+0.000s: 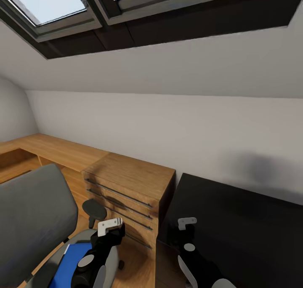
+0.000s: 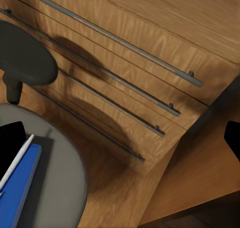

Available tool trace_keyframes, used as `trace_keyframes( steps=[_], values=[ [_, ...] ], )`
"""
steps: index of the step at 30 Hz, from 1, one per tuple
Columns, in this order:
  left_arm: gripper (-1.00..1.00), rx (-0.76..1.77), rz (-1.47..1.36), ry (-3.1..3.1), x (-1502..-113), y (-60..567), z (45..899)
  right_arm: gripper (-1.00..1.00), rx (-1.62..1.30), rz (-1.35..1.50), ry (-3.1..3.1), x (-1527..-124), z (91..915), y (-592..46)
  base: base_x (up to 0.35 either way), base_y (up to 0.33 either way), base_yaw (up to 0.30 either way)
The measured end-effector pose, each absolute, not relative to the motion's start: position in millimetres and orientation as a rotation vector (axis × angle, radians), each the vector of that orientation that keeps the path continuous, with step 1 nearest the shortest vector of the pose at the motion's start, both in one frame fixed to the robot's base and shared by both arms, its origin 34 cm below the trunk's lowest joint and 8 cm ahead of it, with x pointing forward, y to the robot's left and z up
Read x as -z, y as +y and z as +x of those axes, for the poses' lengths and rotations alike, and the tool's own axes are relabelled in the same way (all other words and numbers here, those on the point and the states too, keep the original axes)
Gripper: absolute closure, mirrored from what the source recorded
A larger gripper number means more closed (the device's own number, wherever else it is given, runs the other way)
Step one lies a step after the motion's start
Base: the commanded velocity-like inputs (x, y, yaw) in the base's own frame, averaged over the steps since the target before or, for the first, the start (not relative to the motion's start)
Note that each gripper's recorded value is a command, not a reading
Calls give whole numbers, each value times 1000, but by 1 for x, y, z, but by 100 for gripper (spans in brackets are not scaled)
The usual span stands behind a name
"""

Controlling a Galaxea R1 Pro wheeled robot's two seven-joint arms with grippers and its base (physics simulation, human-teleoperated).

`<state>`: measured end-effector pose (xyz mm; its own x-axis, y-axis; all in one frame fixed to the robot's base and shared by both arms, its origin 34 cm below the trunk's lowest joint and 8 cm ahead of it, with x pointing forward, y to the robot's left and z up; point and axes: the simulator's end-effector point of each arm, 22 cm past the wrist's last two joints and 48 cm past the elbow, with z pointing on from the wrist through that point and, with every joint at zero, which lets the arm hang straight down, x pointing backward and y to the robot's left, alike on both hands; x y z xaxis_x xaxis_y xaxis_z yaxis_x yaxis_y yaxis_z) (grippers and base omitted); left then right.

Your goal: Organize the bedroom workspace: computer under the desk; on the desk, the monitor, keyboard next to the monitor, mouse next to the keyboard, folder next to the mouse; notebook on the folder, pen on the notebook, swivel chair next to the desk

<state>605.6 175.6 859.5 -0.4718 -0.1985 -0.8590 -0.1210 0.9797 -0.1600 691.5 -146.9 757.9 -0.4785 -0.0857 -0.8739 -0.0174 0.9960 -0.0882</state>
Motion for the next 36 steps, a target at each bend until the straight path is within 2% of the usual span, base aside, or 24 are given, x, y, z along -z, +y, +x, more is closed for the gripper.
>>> trace_keyframes(
  steps=[11,19,27,36],
  values=[
    [-100,92,-225,2071,-870,175,605,-100,27,-31,1921,-841,719,-133,0,0,0],
    [-100,96,-224,2071,-870,175,605,-100,-69,-9,1973,-878,667,-112,0,0,0],
    [-100,96,-224,2072,-870,175,605,-100,-121,15,2029,-874,650,-106,-2,0,0],
    [-100,96,-225,2072,-870,175,605,-100,-142,24,2025,-878,649,-103,-208,0,0]
  ],
)
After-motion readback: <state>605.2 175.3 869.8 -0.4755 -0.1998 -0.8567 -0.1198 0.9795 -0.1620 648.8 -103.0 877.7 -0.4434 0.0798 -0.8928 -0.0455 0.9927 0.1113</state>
